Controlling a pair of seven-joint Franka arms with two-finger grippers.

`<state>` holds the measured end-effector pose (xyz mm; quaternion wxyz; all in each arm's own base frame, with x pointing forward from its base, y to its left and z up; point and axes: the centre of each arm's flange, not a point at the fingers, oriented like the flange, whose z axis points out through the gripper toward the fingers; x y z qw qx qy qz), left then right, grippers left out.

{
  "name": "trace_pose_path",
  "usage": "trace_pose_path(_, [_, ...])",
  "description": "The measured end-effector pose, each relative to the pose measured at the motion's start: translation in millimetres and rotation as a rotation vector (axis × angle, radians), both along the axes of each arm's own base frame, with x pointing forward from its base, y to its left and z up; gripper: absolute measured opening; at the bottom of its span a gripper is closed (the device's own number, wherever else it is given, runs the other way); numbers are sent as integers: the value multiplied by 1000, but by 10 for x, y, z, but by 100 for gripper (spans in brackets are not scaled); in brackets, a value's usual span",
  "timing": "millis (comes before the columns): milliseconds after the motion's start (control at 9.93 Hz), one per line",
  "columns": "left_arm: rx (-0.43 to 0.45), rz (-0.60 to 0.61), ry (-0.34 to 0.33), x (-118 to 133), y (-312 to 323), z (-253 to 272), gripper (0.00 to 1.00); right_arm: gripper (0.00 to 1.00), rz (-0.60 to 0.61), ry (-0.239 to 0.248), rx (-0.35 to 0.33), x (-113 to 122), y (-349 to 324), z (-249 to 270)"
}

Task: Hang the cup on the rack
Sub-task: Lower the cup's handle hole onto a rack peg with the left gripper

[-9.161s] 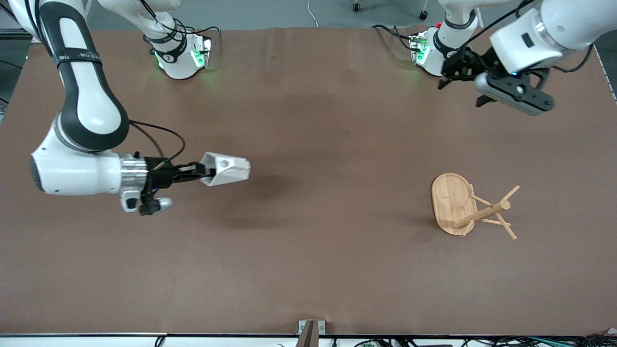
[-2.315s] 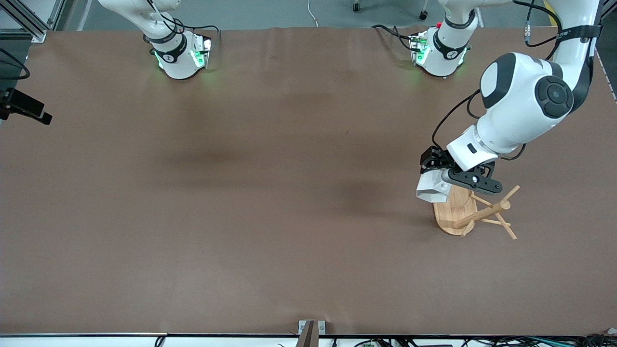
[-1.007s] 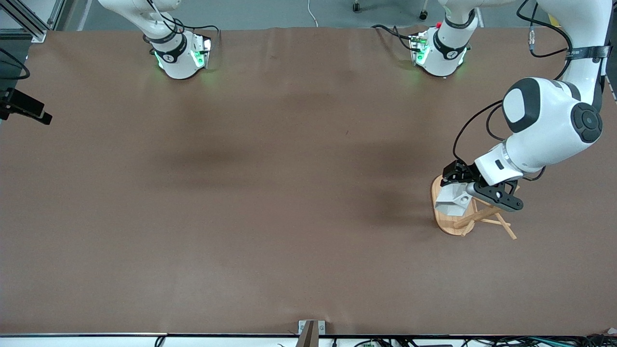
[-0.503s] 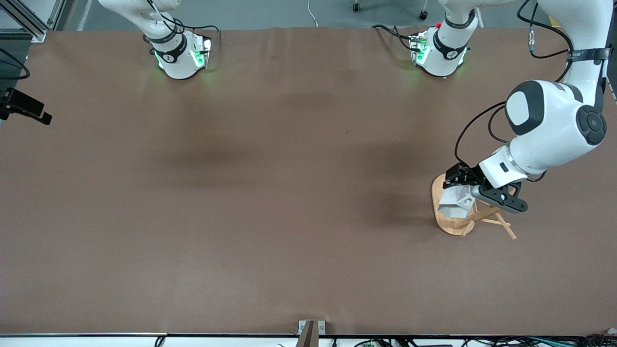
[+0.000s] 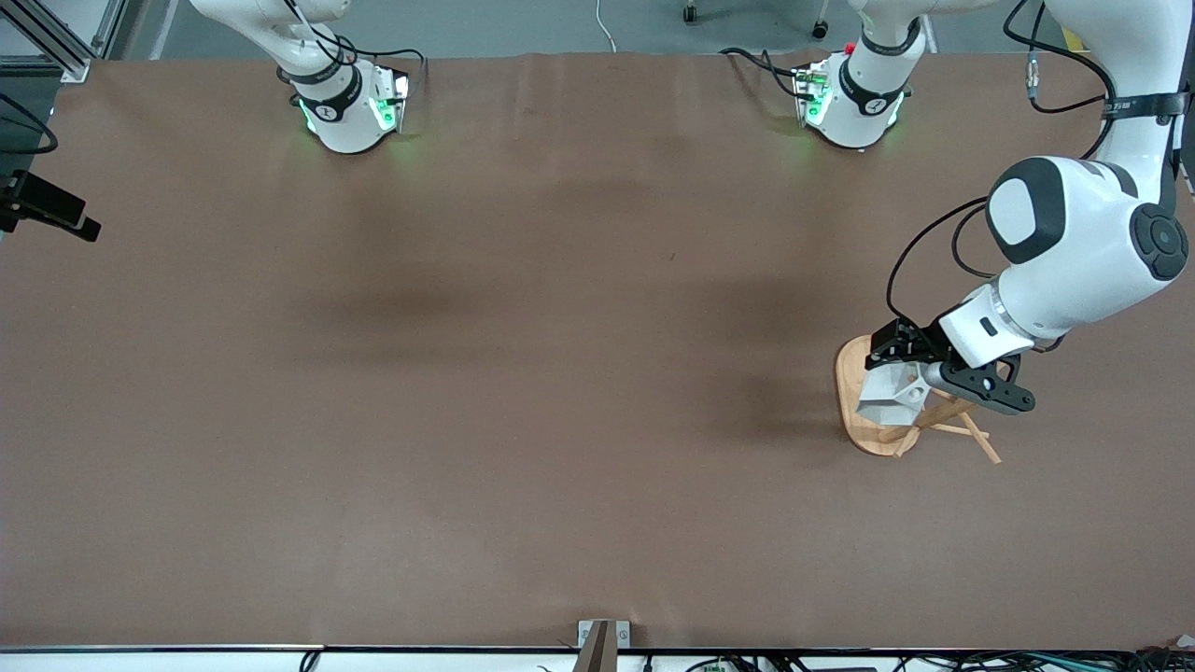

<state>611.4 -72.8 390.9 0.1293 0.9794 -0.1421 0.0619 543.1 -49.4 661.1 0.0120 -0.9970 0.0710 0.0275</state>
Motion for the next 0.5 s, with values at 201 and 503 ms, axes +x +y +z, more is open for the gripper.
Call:
trace_pose_path(201, [1,12,-1,29,39,-78,78,100,0,0,0,0,-2,0])
trace_pose_path(503, [3,24,5,50,104,-153,80,100,-5,0,0,-2,-27,0])
